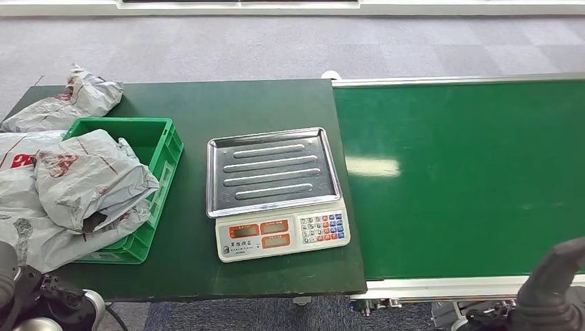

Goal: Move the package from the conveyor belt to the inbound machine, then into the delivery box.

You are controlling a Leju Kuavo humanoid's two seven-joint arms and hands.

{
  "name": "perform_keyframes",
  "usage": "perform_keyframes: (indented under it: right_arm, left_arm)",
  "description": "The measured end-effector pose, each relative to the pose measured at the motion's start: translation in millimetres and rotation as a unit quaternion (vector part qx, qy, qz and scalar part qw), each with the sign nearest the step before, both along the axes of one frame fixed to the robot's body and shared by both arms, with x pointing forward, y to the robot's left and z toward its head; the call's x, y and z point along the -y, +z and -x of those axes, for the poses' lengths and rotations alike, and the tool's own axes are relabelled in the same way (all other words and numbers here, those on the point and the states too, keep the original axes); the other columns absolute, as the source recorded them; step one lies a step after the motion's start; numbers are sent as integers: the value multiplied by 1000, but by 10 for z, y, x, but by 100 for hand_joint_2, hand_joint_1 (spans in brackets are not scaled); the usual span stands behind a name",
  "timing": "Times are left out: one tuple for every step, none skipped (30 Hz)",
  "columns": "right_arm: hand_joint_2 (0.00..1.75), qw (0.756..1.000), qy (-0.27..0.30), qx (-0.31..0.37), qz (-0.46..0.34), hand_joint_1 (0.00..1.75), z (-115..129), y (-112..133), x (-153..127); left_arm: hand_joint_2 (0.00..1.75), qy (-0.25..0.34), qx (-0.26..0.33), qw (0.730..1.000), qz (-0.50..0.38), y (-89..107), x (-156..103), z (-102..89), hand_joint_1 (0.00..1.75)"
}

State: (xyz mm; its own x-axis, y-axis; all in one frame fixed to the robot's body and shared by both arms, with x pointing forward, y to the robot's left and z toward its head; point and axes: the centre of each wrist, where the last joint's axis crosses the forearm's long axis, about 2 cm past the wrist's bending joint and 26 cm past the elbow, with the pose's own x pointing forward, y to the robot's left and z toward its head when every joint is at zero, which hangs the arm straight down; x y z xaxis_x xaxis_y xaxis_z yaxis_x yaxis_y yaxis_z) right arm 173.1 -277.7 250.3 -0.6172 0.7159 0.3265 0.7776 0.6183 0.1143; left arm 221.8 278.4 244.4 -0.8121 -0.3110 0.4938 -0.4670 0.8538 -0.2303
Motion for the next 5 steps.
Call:
perform_keyframes:
  right_arm:
    - [175, 1000, -1, 2, -3, 0, 6, 8, 10]
    - [175, 1000, -1, 5, -6, 0, 12, 15, 19]
    - [175, 1000, -2, 7, -8, 0, 18, 21, 28]
    - [175, 1000, -3, 8, -10, 0, 25, 27, 36]
    - [175, 1000, -4, 9, -11, 0, 28, 30, 41]
  left_arm:
    - [0, -2, 0, 1000, 1, 3, 7, -2, 0]
    - [0, -3, 0, 1000, 2, 6, 15, -4, 0]
    - [0, -5, -1, 1000, 4, 11, 24, -7, 0]
    - [0, -6, -2, 1000, 6, 15, 35, -9, 0]
    - [0, -7, -3, 1000, 7, 18, 40, -11, 0]
